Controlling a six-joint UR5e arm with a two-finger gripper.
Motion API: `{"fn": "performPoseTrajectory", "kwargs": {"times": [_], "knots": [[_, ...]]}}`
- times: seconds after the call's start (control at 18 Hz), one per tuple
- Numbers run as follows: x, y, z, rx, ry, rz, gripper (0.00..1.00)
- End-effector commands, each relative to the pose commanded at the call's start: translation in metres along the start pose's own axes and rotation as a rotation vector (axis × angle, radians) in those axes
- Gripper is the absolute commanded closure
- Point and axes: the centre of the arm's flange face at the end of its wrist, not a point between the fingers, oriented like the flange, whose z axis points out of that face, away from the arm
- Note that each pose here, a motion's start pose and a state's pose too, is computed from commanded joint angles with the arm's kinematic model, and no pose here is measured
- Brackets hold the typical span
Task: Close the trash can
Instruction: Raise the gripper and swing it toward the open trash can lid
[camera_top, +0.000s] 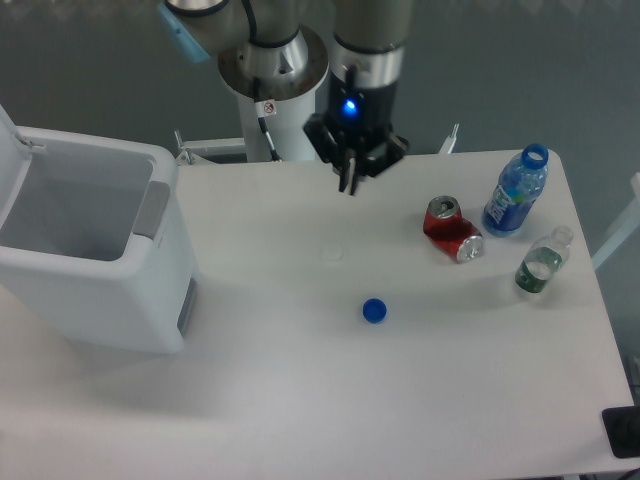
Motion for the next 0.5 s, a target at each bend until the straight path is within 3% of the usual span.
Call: {"fn": "performPoseTrajectory", "kwargs": {"times": [0.5], "knots": [[0.075, -0.026, -0.031, 0.103, 0.059, -0.038, 0.97]]}}
